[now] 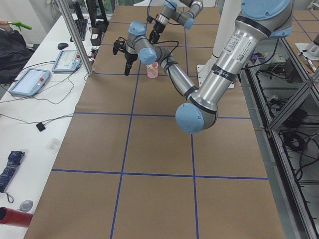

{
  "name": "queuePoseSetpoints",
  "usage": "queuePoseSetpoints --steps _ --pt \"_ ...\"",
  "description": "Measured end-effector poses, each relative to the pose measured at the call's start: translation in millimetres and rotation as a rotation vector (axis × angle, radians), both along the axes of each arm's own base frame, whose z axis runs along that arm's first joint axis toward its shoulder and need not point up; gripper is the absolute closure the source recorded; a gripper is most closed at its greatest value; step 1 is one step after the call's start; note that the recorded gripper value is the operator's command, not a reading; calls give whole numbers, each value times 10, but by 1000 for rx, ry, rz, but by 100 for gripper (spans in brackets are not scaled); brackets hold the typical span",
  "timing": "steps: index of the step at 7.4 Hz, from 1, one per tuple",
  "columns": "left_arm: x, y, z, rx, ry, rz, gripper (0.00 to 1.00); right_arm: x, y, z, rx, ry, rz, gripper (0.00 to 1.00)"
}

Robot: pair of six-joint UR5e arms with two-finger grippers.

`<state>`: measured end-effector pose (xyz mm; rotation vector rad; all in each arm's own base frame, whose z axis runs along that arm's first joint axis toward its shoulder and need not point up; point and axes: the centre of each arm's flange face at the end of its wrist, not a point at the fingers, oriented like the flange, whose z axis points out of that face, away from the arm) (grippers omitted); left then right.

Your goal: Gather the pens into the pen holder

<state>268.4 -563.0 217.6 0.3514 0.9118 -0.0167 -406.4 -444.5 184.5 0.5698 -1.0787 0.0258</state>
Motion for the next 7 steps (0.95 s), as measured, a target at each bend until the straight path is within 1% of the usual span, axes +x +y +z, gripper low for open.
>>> queuePoseSetpoints --steps 1,2,3,4,5,7 --pt "-184 -18 90 20 -76 50 0 463 -259 134 -98 31 -49 1" --pt "-384 -28 294 38 -138 97 0 853 -435 382 -188 49 -71 0" --pt "-541 -4 527 34 -171 120 0 1056 -512 705 -265 70 -72 0" --pt "-645 29 755 15 -192 124 0 1156 -568 1051 -329 98 -58 0" --pt "-729 48 979 -3 -214 119 0 1216 -622 1319 -364 126 -31 0" --pt "-880 30 1511 -37 -273 85 0 1381 -635 1864 -409 203 49 0"
